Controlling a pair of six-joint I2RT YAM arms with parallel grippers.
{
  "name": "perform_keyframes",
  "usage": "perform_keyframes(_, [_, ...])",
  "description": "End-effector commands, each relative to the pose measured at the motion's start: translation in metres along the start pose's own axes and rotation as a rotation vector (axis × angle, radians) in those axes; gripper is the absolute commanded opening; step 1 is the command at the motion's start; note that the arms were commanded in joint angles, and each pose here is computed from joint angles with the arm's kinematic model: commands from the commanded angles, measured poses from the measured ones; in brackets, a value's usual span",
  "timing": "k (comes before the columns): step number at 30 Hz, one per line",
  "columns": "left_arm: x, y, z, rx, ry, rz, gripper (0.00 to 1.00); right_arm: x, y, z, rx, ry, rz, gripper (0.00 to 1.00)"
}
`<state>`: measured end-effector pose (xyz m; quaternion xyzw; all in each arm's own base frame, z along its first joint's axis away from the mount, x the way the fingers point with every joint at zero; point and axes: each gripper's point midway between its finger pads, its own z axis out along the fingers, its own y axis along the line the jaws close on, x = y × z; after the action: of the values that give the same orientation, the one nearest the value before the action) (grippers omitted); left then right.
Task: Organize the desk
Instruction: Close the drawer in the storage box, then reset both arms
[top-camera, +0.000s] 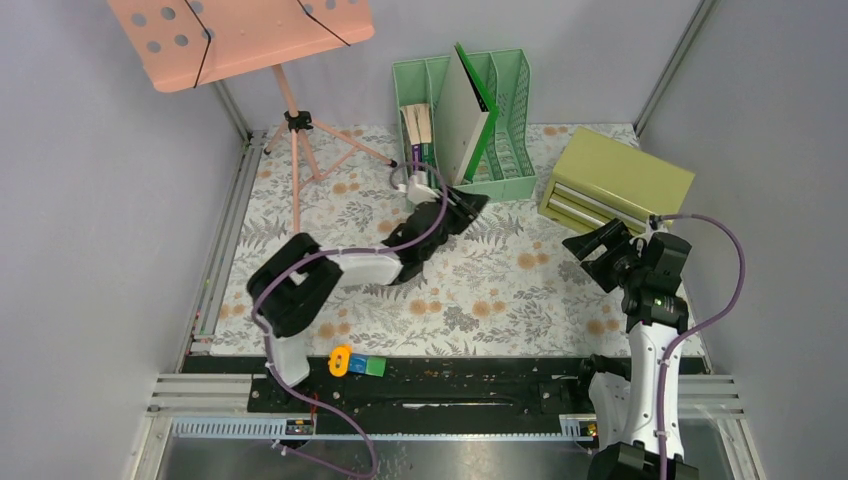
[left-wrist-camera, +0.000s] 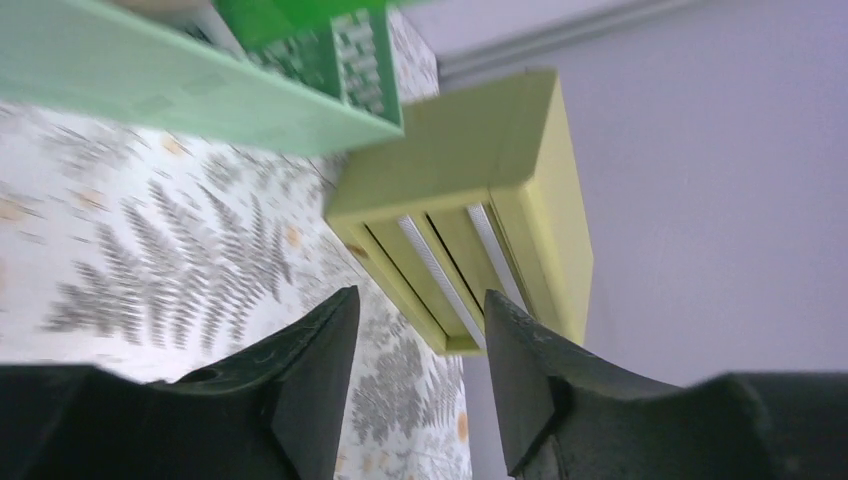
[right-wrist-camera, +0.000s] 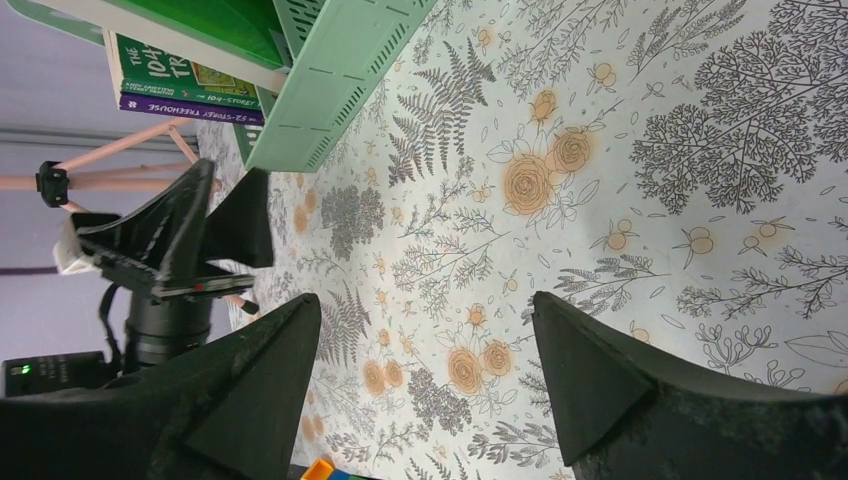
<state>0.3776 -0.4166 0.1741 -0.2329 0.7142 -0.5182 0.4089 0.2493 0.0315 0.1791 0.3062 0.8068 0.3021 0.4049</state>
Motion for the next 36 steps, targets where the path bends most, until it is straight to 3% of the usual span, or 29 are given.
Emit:
perform_keyframes(1, [-0.073, -0.035, -0.037, 0.099, -0.168, 0.089, 0.53, 0.002, 0.004, 0.001, -0.036, -0.007, -0.032, 0.86])
perform_keyframes(10, [-0.189, 0.028, -0.136, -0.070, -0.414, 0.243, 0.75, 0.003, -0.016, 0.009, 0.030, -0.003, -0.083, 0.99])
perform_keyframes(15, [-0.248, 0.058, -0.201, -0.274, -0.590, 0.431, 0.98, -0.004, -0.026, 0.017, 0.071, -0.009, -0.099, 0.99])
perform_keyframes(21, [-0.267, 0.083, -0.248, -0.537, -0.546, 0.801, 0.99, -0.030, -0.053, 0.031, 0.191, -0.129, -0.117, 1.00])
perform_keyframes(26, [-0.272, 0.114, -0.277, -0.746, -0.497, 0.951, 0.99, -0.057, -0.078, 0.036, 0.278, -0.298, -0.153, 1.00])
perform_keyframes(30, [-0.267, 0.137, -0.279, -0.677, -0.510, 1.002, 0.99, -0.071, -0.090, 0.047, 0.266, -0.421, -0.183, 0.99])
perform_keyframes(35, [-0.278, 0.151, -0.293, -0.615, -0.659, 1.057, 0.99, -0.085, -0.103, 0.054, 0.270, -0.551, -0.240, 0.99])
perform_keyframes(36, [-0.284, 0.144, -0.296, -0.582, -0.733, 1.056, 0.99, -0.085, -0.103, 0.056, 0.257, -0.566, -0.250, 0.99])
